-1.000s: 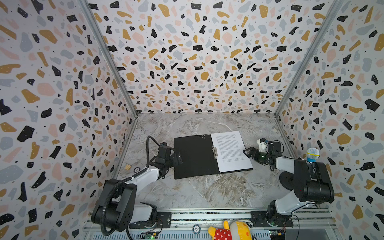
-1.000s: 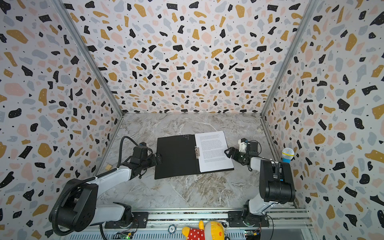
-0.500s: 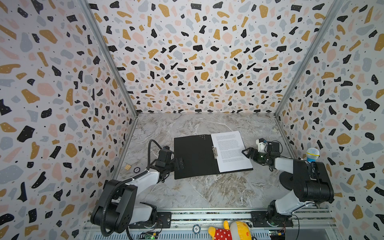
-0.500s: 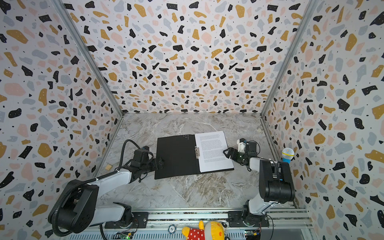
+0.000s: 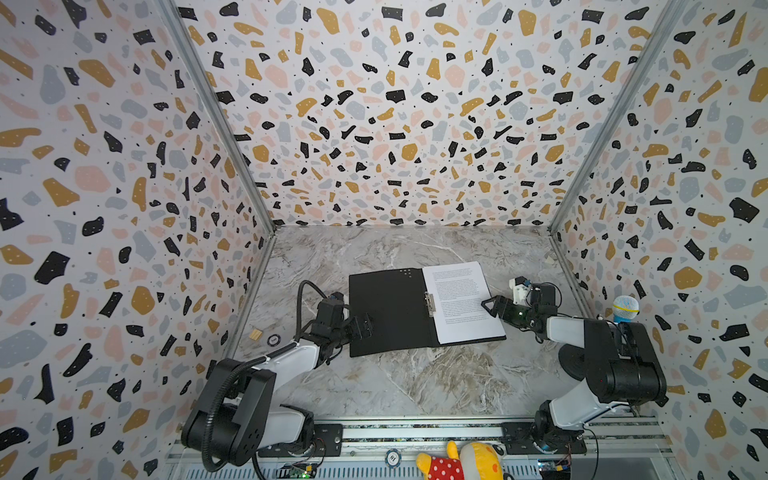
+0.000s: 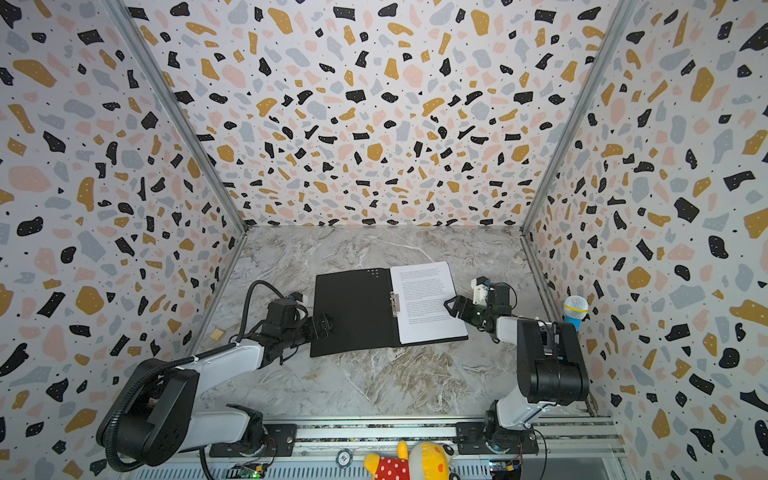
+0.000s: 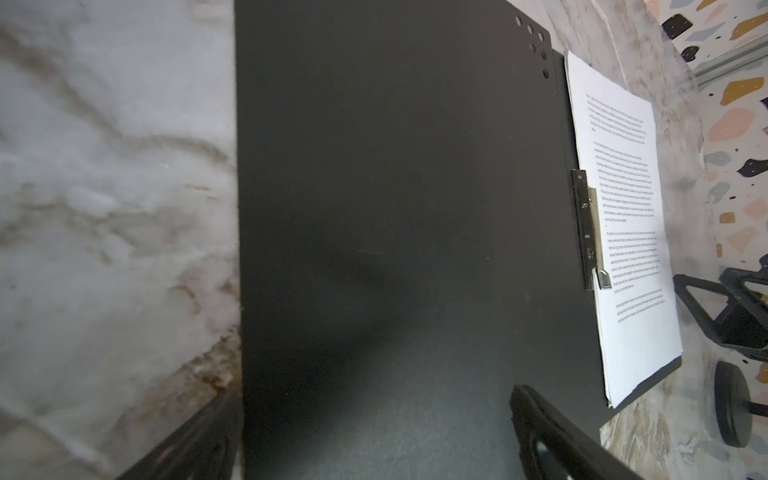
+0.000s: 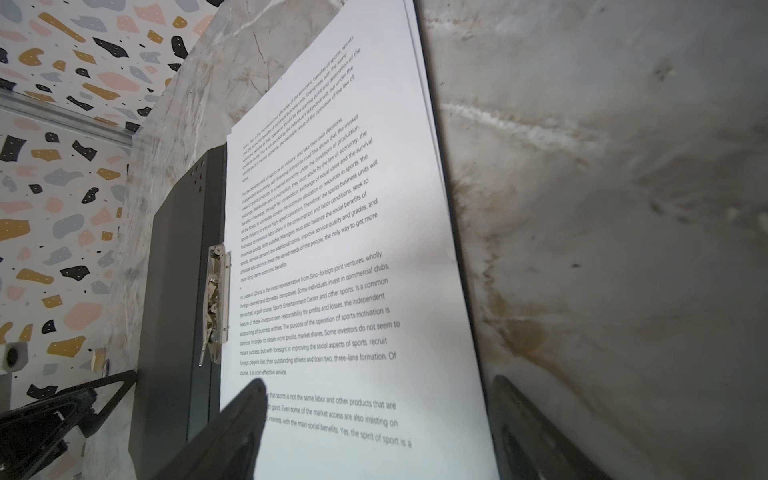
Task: Put the files into the folder
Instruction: 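Move the left gripper to the black cover's edge nearest the robot, then grasp the black cover's near edge with the left gripper and lift it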
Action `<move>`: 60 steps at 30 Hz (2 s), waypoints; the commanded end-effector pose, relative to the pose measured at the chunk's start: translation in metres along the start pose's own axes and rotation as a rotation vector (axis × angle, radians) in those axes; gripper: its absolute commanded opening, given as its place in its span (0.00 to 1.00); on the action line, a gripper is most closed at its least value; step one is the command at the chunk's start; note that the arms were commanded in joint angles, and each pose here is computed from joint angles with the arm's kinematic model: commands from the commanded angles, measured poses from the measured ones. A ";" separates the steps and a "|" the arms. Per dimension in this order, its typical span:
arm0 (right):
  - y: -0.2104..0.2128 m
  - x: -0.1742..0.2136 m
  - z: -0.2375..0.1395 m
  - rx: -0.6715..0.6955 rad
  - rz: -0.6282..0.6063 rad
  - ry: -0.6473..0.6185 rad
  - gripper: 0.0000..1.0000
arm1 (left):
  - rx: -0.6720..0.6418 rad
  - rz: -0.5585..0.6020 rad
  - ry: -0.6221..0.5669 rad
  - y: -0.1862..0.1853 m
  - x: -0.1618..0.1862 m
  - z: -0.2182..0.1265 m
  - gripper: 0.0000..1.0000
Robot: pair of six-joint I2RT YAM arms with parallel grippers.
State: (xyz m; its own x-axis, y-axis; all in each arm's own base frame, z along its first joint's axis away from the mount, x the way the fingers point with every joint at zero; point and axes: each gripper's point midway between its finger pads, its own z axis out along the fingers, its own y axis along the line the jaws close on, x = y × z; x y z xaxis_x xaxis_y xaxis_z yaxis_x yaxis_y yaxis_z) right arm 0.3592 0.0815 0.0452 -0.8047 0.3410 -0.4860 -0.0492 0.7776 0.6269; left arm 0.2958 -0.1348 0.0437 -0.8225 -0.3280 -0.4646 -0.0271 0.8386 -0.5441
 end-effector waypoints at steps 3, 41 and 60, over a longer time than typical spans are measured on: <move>-0.008 0.045 0.004 0.017 0.085 0.130 0.84 | 0.212 -0.047 -0.006 -0.043 -0.006 -0.004 1.00; -0.011 0.044 0.002 0.037 0.083 0.133 0.86 | 0.113 -0.074 -0.062 -0.028 -0.038 -0.017 1.00; -0.012 0.048 0.007 0.021 0.092 0.145 0.86 | 0.407 -0.553 -0.235 -0.043 0.019 -0.061 1.00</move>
State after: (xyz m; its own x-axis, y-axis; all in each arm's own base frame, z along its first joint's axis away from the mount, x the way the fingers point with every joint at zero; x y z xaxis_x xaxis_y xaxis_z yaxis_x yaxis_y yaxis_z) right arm 0.3554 0.0914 0.0457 -0.8105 0.3250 -0.4873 -0.0844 0.7585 0.6462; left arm 0.2387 -0.1558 0.0891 -0.6908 -0.6887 -0.2201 -0.1337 0.4208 -0.8972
